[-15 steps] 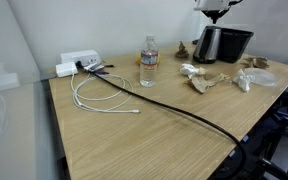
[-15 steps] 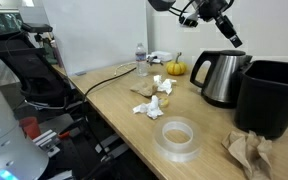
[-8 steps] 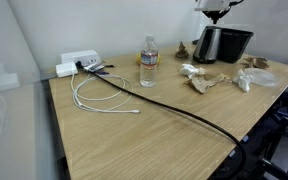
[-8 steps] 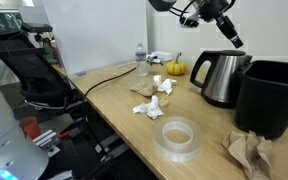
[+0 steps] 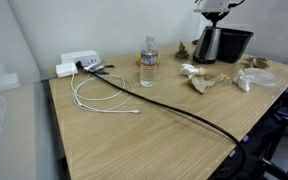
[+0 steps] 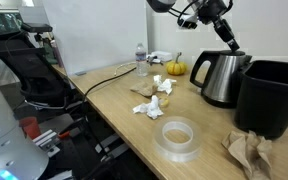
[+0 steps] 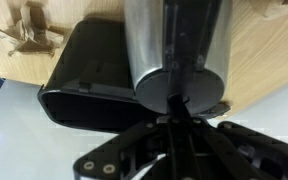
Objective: Close the kettle, open it then throw the brown paper in the landfill bin
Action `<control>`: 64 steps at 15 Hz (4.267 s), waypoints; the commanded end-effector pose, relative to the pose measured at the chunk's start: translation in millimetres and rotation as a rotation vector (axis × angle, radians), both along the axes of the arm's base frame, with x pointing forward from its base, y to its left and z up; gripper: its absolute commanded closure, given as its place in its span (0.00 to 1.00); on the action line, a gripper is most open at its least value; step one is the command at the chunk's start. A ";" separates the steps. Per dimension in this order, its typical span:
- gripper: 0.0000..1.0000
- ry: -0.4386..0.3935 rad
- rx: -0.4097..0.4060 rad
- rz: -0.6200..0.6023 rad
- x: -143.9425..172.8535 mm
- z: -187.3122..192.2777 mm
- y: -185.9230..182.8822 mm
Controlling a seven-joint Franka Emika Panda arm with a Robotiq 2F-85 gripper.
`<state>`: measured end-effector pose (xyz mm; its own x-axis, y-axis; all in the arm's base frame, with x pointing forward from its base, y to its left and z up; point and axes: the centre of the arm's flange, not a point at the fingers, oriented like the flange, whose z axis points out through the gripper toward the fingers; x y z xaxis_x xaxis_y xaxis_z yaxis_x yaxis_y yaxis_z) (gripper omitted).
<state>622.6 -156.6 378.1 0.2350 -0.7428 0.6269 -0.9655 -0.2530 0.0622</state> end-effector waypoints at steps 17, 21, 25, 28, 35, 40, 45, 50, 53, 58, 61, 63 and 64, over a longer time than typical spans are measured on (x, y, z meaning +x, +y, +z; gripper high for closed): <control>1.00 0.161 -0.140 0.110 -6.0 -58.1 26.2; 1.00 0.201 -0.146 0.118 -9.3 -68.6 31.7; 1.00 0.238 -0.164 0.109 -13.2 -79.2 35.2; 1.00 0.249 -0.181 0.105 -13.1 -83.2 37.9; 1.00 0.225 -0.185 0.066 -12.5 -72.0 37.7; 0.64 0.178 -0.184 0.027 -22.5 -52.3 39.4; 0.30 0.074 -0.172 -0.027 -33.3 -27.4 41.3; 0.00 -0.024 -0.164 -0.069 -36.4 -4.1 56.3; 0.00 -0.087 -0.169 -0.097 -37.3 16.4 57.8; 0.00 -0.189 -0.127 -0.080 -42.5 54.4 64.5; 0.00 -0.239 -0.085 -0.044 -47.1 79.4 74.5; 0.00 -0.241 -0.041 -0.009 -53.7 92.3 83.9; 0.00 -0.227 -0.010 0.015 -57.9 96.4 89.5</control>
<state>582.9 -74.0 467.2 0.0370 -0.6874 0.7253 -0.9644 -0.2146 -0.1542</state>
